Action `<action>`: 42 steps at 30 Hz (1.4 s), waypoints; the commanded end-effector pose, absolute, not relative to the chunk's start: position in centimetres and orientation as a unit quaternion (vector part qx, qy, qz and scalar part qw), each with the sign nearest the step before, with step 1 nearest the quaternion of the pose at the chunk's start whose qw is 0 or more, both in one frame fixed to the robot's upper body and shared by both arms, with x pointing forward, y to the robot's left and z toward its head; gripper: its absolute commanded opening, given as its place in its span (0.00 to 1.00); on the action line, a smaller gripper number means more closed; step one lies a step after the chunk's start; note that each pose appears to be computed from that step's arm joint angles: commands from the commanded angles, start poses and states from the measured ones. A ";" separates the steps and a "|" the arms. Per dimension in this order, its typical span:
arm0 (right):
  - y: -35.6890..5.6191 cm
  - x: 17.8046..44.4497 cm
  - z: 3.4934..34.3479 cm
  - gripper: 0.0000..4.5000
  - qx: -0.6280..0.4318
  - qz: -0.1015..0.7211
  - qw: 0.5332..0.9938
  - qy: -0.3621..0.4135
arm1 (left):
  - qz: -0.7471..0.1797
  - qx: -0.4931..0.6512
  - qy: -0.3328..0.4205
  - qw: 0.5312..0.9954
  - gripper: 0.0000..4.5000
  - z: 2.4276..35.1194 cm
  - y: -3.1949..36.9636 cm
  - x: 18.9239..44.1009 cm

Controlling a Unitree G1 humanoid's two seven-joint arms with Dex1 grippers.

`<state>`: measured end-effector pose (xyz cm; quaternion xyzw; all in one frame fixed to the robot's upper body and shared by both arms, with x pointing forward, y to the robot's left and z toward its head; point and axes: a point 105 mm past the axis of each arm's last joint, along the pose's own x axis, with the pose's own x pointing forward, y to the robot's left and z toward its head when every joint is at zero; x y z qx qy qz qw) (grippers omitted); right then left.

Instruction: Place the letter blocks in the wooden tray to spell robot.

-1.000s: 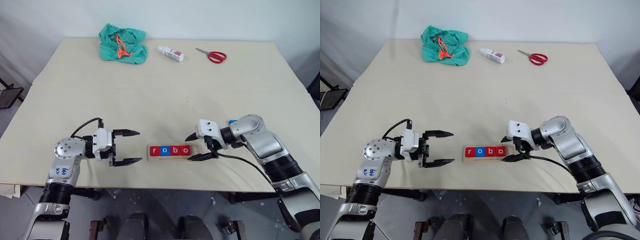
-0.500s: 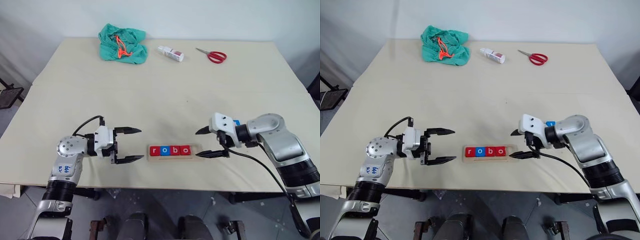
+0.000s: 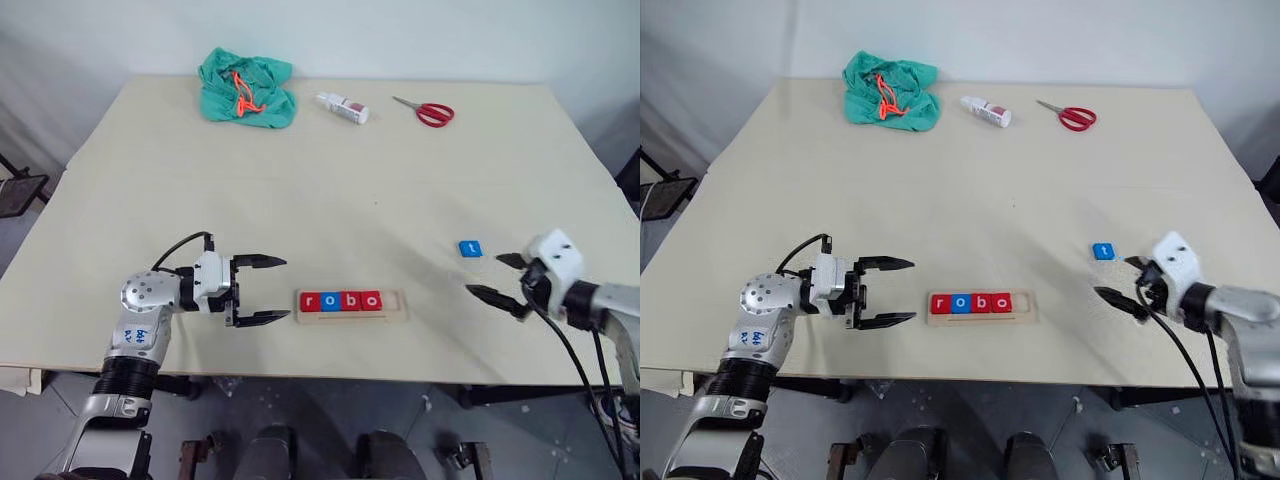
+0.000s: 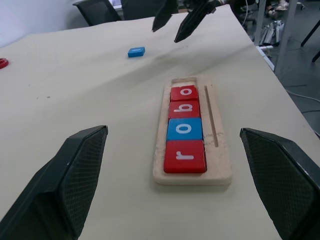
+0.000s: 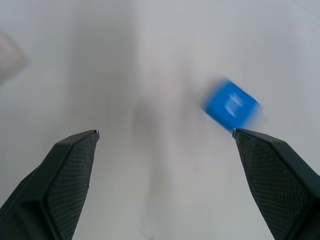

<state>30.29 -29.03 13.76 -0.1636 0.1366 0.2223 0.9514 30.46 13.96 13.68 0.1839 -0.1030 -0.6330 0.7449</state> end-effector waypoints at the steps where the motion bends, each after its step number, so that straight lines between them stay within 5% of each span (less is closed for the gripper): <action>1: -30.3 29.5 15.2 1.00 -0.139 0.157 0.973 0.101 | -0.634 0.190 -0.114 0.741 1.00 14.2 14.0 30.6; 18: -30.0 28.7 14.6 1.00 -0.126 0.128 0.978 0.109 | -0.644 0.190 -0.114 0.732 1.00 14.4 13.9 30.9; 42: -27.3 38.7 12.8 1.00 -0.036 0.082 0.994 0.068 | -0.626 0.191 -0.117 0.747 1.00 14.4 14.2 29.9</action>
